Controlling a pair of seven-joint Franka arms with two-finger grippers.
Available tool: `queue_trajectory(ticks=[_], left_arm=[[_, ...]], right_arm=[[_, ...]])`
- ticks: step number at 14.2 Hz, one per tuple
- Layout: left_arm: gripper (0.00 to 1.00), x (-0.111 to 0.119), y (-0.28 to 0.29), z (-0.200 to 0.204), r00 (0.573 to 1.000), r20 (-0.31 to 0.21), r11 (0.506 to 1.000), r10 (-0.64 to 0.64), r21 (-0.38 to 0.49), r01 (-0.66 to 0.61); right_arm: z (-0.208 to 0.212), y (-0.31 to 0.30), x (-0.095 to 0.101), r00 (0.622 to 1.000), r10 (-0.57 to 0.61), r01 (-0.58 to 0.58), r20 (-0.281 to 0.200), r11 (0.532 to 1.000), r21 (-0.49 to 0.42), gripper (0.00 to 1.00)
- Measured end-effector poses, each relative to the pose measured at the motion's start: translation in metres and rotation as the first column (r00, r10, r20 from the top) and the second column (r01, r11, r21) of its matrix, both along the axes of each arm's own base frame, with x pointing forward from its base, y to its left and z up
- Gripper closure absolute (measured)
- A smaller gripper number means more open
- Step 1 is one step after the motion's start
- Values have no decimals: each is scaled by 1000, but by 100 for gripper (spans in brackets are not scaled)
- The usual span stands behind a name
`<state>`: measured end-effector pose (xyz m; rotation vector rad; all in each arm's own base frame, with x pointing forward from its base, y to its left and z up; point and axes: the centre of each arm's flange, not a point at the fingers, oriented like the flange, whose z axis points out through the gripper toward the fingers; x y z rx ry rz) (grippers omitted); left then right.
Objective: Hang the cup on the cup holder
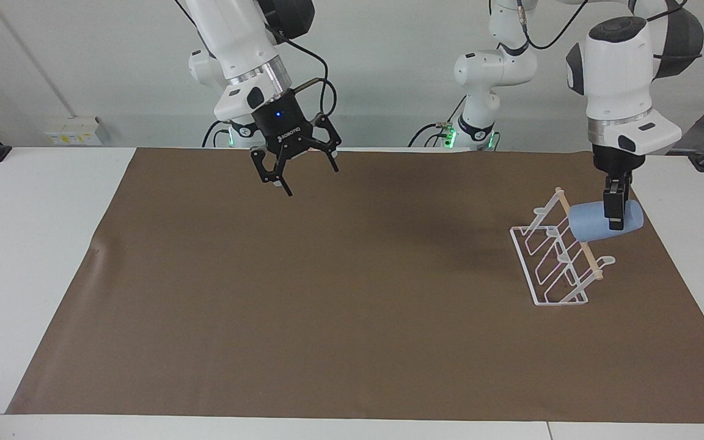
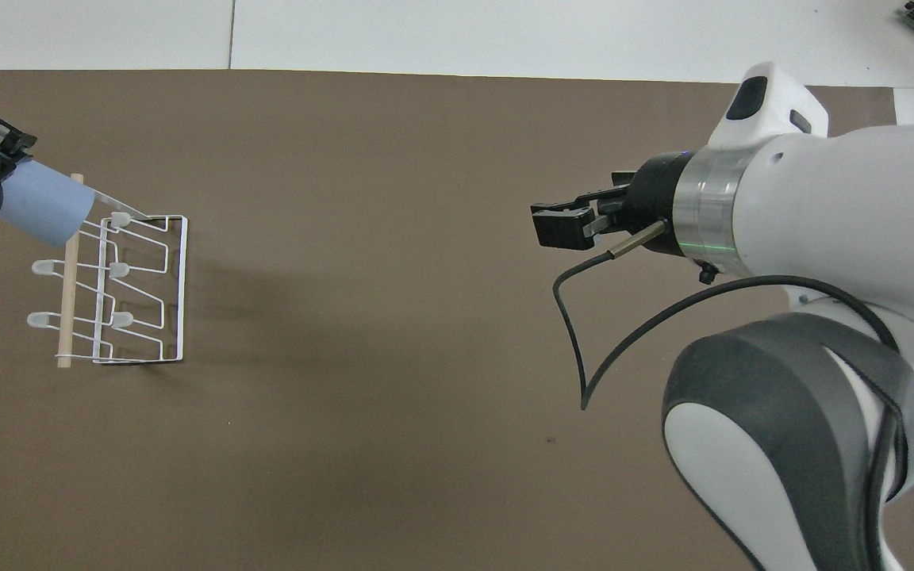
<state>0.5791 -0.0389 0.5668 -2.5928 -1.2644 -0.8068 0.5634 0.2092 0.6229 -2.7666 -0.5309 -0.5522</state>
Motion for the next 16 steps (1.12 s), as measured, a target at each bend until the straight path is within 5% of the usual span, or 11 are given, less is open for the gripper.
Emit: queue_trajectory(ticks=[10,16], left_arm=[[26,-2,-12,-38,996,-59,992,-72,99,78],[26,-4,-27,-52,995,-50,991,-83,97,88]], right_arm=[[24,-96,-6,975,-99,46,-201,967,-251,0],[19,-170,-7,930,-224,137,-290,947,-290,0]])
